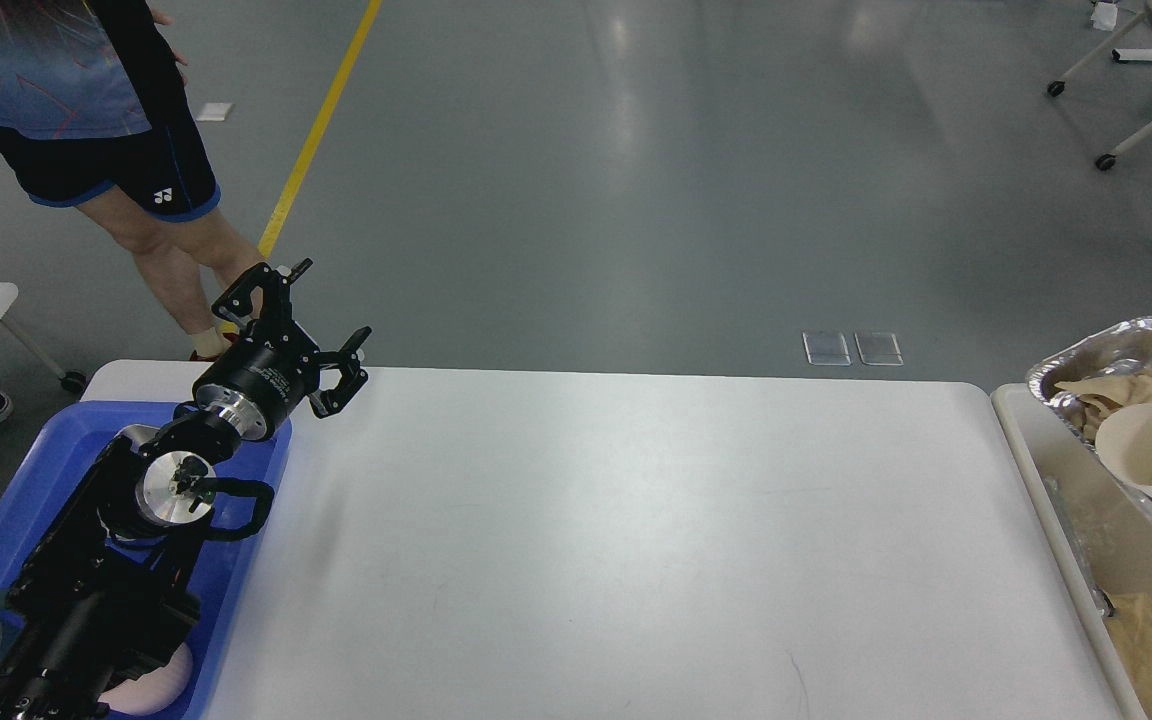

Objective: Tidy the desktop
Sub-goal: 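Carry the foil tray with the right gripper to the bin beyond the table edge, then release the foil tray into the bin and raise the right gripper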

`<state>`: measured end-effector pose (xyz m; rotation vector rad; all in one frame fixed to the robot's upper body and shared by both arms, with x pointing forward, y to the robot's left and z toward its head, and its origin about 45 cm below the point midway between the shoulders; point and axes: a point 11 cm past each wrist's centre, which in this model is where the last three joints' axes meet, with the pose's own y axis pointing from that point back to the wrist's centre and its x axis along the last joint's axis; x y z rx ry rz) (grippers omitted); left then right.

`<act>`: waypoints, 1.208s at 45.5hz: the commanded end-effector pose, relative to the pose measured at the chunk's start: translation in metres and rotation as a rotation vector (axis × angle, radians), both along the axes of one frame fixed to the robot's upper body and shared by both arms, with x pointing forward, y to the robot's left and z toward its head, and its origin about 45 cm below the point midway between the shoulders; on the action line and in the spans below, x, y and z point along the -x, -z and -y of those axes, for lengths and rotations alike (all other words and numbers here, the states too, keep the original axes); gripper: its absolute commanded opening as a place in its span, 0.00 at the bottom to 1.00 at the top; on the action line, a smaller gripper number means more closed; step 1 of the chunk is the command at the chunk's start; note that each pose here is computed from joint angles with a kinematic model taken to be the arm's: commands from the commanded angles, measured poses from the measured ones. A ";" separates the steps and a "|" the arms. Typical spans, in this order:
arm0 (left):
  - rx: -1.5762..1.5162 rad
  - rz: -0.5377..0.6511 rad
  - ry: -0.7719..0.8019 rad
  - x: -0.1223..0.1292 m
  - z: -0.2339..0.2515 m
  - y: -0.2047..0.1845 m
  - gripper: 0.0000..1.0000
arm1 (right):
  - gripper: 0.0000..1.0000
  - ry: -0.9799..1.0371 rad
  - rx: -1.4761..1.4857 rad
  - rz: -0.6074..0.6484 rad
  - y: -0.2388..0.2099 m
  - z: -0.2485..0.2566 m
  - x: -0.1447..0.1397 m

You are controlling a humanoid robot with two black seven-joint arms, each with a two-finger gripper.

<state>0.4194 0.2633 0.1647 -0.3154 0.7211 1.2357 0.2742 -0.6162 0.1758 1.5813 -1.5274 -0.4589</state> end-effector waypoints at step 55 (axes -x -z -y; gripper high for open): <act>-0.003 -0.058 -0.016 0.010 -0.002 0.017 0.95 | 1.00 0.401 -0.565 0.606 -0.025 -0.094 -0.141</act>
